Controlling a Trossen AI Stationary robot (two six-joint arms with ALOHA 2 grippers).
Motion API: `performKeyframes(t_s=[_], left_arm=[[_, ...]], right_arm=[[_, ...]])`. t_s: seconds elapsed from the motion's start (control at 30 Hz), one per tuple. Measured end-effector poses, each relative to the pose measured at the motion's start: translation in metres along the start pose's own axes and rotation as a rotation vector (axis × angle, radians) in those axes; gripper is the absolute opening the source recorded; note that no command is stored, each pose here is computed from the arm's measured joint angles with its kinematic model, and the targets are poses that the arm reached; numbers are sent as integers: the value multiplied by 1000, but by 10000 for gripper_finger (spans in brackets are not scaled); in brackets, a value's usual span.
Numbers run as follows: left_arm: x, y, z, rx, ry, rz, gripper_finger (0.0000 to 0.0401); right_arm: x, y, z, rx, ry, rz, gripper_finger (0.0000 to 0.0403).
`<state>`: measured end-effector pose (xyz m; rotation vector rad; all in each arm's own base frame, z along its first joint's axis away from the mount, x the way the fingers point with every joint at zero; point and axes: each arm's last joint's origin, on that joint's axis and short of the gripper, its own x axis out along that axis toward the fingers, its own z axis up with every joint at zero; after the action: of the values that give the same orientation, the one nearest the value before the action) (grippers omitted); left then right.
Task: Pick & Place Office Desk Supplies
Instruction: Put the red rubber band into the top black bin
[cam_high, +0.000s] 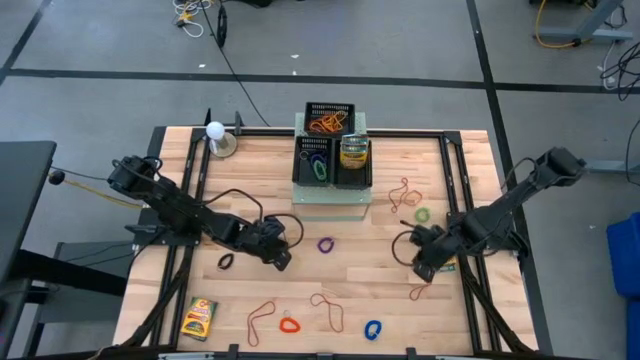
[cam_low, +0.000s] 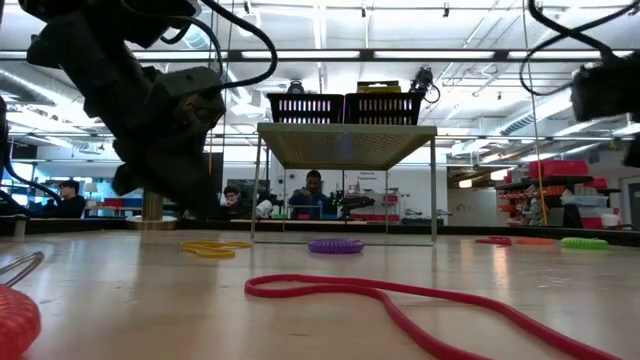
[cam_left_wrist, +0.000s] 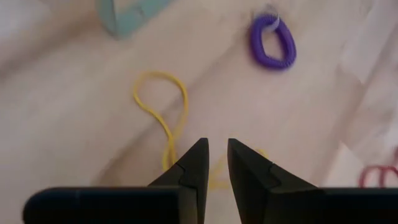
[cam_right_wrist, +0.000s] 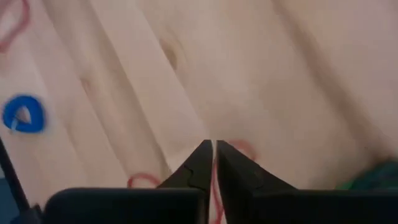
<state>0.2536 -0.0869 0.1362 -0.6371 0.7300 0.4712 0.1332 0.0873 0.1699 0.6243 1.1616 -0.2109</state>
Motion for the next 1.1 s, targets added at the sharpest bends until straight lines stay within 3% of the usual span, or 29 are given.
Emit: performKeyframes(t_s=[0.13,0.37,0.5,0.63,0.77,0.93,1.1], left_arm=[[0,1,3,78,-71,43,65],[0,1,3,273,-86,57,65],[0,1,3,371,-84,59,65],[0,0,2,463,-62,41,59],[1,-5,4,453,-80,-17,42],[5,-19,5,408,-282,-235,7],[23,-8,6,328,-402,-362,5]], right_arm=[[7,14,-10,120,100,-29,61],[20,21,-26,497,187,-147,107],[26,20,-33,601,205,-220,126],[33,19,-37,604,196,-269,132],[38,20,-38,571,198,-289,126],[39,19,-38,532,197,-296,90],[39,18,-38,487,198,-305,45]])
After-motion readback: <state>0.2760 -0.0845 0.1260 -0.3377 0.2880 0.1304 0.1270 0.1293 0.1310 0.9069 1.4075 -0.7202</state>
